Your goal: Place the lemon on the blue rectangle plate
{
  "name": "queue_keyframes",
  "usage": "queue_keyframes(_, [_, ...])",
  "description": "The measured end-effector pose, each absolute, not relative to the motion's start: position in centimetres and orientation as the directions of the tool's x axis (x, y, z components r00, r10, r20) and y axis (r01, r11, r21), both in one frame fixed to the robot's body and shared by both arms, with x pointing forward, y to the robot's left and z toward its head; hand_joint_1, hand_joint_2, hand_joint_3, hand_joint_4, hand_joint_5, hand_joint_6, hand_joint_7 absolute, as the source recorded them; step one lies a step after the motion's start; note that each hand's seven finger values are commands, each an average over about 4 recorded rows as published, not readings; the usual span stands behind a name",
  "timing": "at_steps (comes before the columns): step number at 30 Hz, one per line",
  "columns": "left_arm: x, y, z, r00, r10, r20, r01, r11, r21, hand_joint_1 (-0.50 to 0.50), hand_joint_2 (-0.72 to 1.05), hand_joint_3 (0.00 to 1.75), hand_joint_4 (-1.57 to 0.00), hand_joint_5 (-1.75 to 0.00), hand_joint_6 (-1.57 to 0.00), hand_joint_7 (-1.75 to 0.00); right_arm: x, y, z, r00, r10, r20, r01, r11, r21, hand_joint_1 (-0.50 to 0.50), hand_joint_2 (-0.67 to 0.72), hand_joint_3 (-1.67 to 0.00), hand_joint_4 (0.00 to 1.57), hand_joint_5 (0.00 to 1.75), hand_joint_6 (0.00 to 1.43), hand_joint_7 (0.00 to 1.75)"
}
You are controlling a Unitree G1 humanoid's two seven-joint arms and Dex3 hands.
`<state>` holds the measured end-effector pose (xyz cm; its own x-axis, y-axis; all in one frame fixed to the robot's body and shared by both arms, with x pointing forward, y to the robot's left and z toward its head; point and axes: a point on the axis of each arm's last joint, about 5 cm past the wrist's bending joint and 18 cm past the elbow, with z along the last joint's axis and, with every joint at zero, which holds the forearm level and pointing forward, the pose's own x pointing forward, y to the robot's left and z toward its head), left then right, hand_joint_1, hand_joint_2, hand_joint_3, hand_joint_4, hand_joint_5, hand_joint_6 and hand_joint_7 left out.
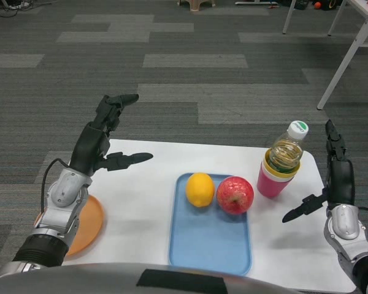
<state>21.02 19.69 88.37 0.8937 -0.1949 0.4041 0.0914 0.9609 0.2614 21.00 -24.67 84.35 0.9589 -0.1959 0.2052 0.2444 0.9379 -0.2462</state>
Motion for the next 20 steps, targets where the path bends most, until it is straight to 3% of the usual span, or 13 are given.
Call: queue_keyframes(20, [21.54,19.25,88.75,0.883,-0.228,0.410,0.117,0.953,0.278,-0.48,0.60,0.09,0.00,-0.10,0.00,-1.00,20.98,-24.71,84.32,0.959,-0.197,0.204,0.246,0.937,-0.248,-0.46,0.53,0.00,0.00,0.00,0.00,0.00])
